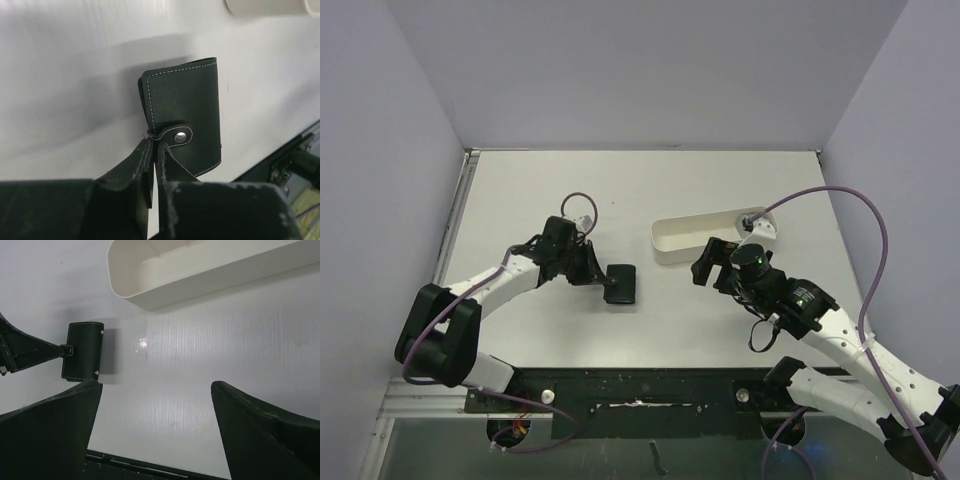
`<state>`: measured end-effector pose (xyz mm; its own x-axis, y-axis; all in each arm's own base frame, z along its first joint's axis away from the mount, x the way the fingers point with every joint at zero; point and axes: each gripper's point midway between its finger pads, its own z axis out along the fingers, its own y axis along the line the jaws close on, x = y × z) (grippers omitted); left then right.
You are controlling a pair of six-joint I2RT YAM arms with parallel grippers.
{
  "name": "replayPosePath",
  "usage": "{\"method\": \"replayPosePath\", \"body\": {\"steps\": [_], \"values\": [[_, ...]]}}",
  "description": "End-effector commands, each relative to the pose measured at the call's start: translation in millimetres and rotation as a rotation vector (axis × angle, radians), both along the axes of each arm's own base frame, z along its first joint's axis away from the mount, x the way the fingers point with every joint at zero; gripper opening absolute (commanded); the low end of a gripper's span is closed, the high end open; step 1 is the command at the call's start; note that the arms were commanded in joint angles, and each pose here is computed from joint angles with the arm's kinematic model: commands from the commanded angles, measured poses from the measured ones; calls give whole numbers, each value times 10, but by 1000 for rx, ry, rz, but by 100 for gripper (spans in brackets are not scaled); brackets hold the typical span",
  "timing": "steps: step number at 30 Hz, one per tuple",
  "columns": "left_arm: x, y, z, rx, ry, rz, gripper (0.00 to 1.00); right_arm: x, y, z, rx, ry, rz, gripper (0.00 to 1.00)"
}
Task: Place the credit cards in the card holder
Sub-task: Pick up the card holder from the center of the board, then open the card holder at the center of the board.
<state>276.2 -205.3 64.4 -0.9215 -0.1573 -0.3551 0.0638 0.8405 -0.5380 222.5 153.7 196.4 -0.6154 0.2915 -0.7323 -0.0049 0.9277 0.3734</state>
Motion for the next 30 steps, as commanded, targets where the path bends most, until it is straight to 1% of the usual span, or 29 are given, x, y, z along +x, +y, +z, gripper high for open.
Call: {"method": "replayPosePath", "body": {"steps": [1,2,4,7,8,10,12,16,19,21,24,30], "values": [[-190,-366,212,-158,-44,-80,0,-72,189,-102,63,44,57,93],[-243,-429,203,-178,-34,-88,0,-84,224,-128,76,48,72,90],[-331,-547,179,-206,-22,-110,0,-111,304,-220,105,63,98,79],[-420,-705,173,-245,-25,-141,0,-121,439,-304,158,81,127,59],[-441,-745,173,-252,-25,-148,0,-118,487,-329,176,89,131,54],[-469,-795,176,-264,-19,-142,0,-113,577,-401,205,111,130,46],[-478,-822,174,-289,-27,-106,0,-119,689,-507,227,135,138,42],[-516,-832,178,-350,-32,-56,0,-120,893,-724,276,187,125,37],[-539,-836,171,-363,-31,-50,0,-135,1050,-778,342,206,135,36],[-564,-860,199,-389,-28,-53,0,-142,1138,-773,396,205,141,38],[-601,-877,224,-415,-27,-47,0,-158,1157,-883,440,233,100,44],[-662,-876,217,-442,-18,-36,0,-204,1134,-1102,435,281,72,46]]}}
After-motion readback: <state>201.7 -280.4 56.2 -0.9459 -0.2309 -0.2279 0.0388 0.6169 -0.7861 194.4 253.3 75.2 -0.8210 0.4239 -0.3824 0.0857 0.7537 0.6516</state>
